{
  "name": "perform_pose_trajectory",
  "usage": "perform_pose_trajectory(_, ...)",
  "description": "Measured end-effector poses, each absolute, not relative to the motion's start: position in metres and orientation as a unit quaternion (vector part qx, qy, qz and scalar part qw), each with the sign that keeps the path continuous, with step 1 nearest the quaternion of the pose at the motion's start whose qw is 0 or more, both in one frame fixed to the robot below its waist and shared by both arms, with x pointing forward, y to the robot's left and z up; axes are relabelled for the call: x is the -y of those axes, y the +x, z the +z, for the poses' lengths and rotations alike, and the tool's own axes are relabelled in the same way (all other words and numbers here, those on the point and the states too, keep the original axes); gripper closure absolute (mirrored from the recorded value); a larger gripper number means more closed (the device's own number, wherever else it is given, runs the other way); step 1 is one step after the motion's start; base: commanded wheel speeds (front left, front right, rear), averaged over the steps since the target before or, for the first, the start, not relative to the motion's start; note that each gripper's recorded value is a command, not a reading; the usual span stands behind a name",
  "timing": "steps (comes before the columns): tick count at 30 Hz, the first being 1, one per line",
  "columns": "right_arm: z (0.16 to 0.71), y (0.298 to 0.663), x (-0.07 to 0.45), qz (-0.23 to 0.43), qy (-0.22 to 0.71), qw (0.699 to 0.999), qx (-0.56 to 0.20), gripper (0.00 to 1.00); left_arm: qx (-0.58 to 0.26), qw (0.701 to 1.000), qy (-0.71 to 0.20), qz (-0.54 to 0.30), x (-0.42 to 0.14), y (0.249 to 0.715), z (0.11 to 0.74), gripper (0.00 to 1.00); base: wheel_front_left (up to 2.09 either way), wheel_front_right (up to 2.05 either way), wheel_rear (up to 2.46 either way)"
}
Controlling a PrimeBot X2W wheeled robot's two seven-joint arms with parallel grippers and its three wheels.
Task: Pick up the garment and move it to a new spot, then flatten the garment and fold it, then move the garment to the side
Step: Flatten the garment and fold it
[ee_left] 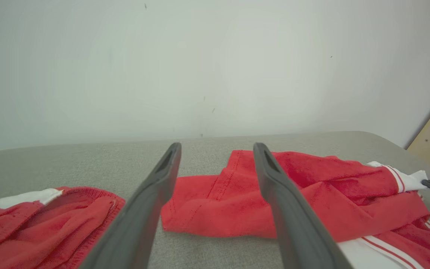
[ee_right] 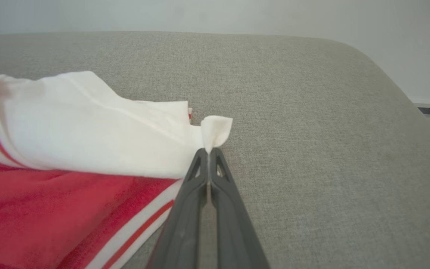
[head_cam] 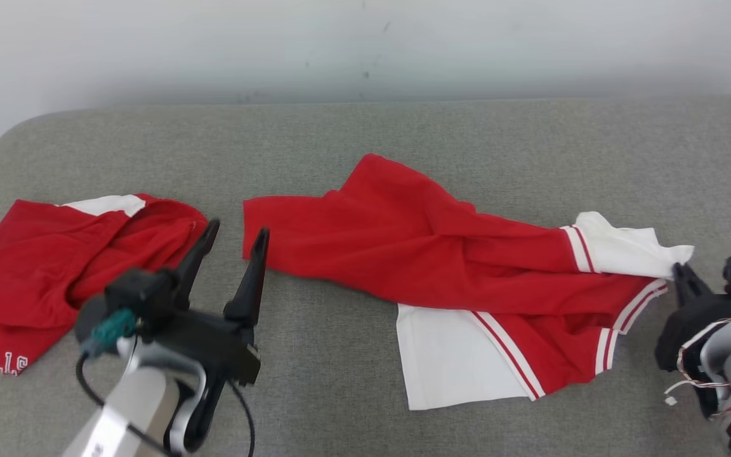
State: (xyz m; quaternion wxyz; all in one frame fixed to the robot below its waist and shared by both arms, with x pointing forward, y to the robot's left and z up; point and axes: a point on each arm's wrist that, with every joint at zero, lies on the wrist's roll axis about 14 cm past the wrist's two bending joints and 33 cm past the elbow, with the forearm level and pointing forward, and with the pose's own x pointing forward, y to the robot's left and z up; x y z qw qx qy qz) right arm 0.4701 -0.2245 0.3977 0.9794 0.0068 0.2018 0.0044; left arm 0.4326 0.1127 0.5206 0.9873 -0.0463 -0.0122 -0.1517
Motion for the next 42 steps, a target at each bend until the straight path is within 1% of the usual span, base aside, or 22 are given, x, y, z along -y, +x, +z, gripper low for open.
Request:
perform_pose_trajectory(2, 0.396, 0.467, 0.217, 0.009, 0.014, 0.979, -0.202, 1.00, 0.014, 0.983, -0.047, -0.176, -0.100, 0.445, 0.529, 0.00, 0.00, 0.00, 0.00)
perform_pose_trajectory(4, 0.398, 0.467, 0.209, 0.017, 0.020, 0.980, -0.197, 1.00, -0.002, 0.981, -0.039, -0.190, -0.096, 0.454, 0.527, 0.00, 0.00, 0.00, 0.00)
perform_pose_trajectory(6, 0.399, 0.468, 0.206, 0.020, 0.022, 0.981, -0.194, 1.00, -0.015, 0.981, -0.031, -0.190, -0.098, 0.459, 0.522, 0.00, 0.00, 0.00, 0.00)
perform_pose_trajectory(7, 0.400, 0.468, 0.203, 0.024, 0.022, 0.981, -0.191, 1.00, -0.044, 0.981, -0.034, -0.186, -0.104, 0.468, 0.511, 0.00, 0.00, 0.00, 0.00)
perform_pose_trajectory(8, 0.400, 0.468, 0.203, 0.024, 0.022, 0.981, -0.191, 1.00, -0.044, 0.981, -0.034, -0.186, -0.104, 0.468, 0.511, 0.00, 0.00, 0.00, 0.00)
perform_pose_trajectory(12, 0.404, 0.470, 0.202, 0.028, 0.021, 0.982, -0.183, 1.00, -0.106, 0.979, -0.044, -0.169, -0.118, 0.481, 0.485, 0.00, 0.00, 0.00, 0.00)
perform_pose_trajectory(16, 0.401, 0.468, 0.199, 0.030, 0.025, 0.982, -0.185, 1.00, -0.171, 0.970, -0.059, -0.165, -0.120, 0.478, 0.451, 0.00, 0.00, 0.00, 0.00)
perform_pose_trajectory(19, 0.397, 0.467, 0.205, 0.025, 0.022, 0.982, -0.187, 1.00, -0.226, 0.955, -0.059, -0.183, -0.104, 0.470, 0.422, 0.00, 0.00, 0.00, 0.00)
perform_pose_trajectory(23, 0.397, 0.467, 0.209, 0.021, 0.022, 0.982, -0.185, 1.00, -0.268, 0.944, -0.045, -0.189, -0.101, 0.464, 0.401, 0.00, 0.00, 0.00, 0.00)
perform_pose_trajectory(30, 0.400, 0.471, 0.210, 0.021, 0.021, 0.983, -0.179, 1.00, -0.275, 0.940, 0.002, -0.203, -0.101, 0.474, 0.398, 0.00, 0.00, 0.00, 0.00)
perform_pose_trajectory(33, 0.400, 0.472, 0.211, 0.021, 0.020, 0.984, -0.179, 1.00, -0.277, 0.940, 0.002, -0.200, -0.101, 0.475, 0.398, 0.00, 0.00, 0.00, 0.00)
perform_pose_trajectory(34, 0.400, 0.472, 0.211, 0.022, 0.020, 0.984, -0.178, 1.00, -0.284, 0.938, 0.001, -0.198, -0.102, 0.473, 0.394, 0.51, 0.00, 0.00, 0.00)
perform_pose_trajectory(35, 0.400, 0.472, 0.210, 0.022, 0.020, 0.984, -0.178, 1.00, -0.294, 0.935, -0.003, -0.196, -0.102, 0.470, 0.390, 0.83, 0.00, 0.00, 0.00)
perform_pose_trajectory(36, 0.400, 0.472, 0.210, 0.022, 0.020, 0.984, -0.178, 1.00, -0.301, 0.934, -0.014, -0.193, -0.100, 0.467, 0.388, 1.00, 0.00, 0.00, 0.00)
perform_pose_trajectory(42, 0.401, 0.474, 0.210, 0.022, 0.021, 0.984, -0.175, 1.00, -0.304, 0.935, -0.033, -0.179, -0.106, 0.462, 0.387, 1.00, 0.00, 0.00, 0.00)
